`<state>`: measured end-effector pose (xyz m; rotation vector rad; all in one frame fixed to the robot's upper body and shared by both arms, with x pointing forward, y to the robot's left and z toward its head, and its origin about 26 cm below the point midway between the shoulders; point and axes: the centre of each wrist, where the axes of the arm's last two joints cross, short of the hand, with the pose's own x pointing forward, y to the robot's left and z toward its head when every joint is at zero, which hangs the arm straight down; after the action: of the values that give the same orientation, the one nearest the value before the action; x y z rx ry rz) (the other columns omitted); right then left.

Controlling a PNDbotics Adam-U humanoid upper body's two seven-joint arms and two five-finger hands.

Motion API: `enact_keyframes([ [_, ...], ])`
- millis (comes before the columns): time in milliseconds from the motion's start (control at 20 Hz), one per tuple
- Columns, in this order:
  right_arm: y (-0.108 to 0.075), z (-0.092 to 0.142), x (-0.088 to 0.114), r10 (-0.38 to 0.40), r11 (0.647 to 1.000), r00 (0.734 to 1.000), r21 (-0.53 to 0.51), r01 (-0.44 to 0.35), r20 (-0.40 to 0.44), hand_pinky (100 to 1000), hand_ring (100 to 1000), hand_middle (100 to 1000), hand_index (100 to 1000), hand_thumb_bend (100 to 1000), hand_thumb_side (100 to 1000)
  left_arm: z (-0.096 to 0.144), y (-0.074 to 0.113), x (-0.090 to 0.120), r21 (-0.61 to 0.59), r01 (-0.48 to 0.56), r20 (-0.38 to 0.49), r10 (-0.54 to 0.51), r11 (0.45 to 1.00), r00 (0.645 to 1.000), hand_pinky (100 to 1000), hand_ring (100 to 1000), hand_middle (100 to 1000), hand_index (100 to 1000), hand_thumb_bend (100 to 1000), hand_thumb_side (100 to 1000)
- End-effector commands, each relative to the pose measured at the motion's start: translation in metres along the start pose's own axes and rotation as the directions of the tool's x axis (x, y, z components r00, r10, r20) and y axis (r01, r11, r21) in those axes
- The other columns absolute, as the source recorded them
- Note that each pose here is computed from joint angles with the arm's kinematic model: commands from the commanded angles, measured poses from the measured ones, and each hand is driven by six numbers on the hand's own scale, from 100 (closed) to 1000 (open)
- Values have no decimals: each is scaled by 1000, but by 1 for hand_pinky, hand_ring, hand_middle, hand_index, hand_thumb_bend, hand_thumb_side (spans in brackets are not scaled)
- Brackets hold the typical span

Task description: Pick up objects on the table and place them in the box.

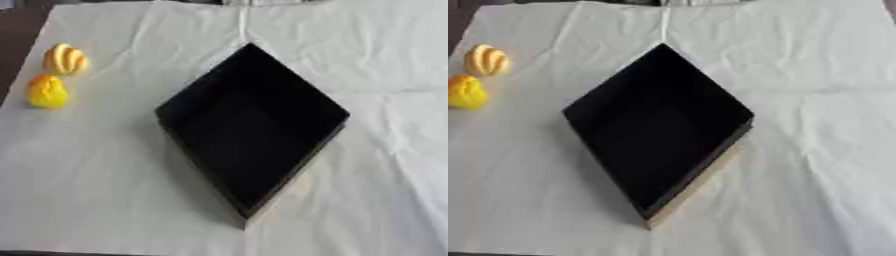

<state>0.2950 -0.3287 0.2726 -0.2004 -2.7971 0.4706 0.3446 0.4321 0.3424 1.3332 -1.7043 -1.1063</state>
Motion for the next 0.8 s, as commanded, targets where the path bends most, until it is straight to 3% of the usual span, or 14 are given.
enact_keyframes([
  [50, -3, -9, 7, 11, 999, 999, 31, -12, 31, 910, 887, 717, 810, 100, 297, -10, 0, -20, -210, 75, -37, -85, 975, 996, 922, 889, 830, 933, 596, 370],
  [300, -2, -9, 6, 0, 1000, 1000, 28, 0, 25, 911, 886, 714, 808, 100, 303, -28, -32, -29, -433, 114, -42, -146, 894, 988, 928, 894, 829, 923, 676, 130],
  [800, 1, -10, 6, -17, 1000, 1000, 22, 17, 20, 912, 882, 708, 805, 100, 306, -46, -86, -18, -632, 44, 18, -42, 774, 999, 934, 911, 857, 939, 687, 100],
])
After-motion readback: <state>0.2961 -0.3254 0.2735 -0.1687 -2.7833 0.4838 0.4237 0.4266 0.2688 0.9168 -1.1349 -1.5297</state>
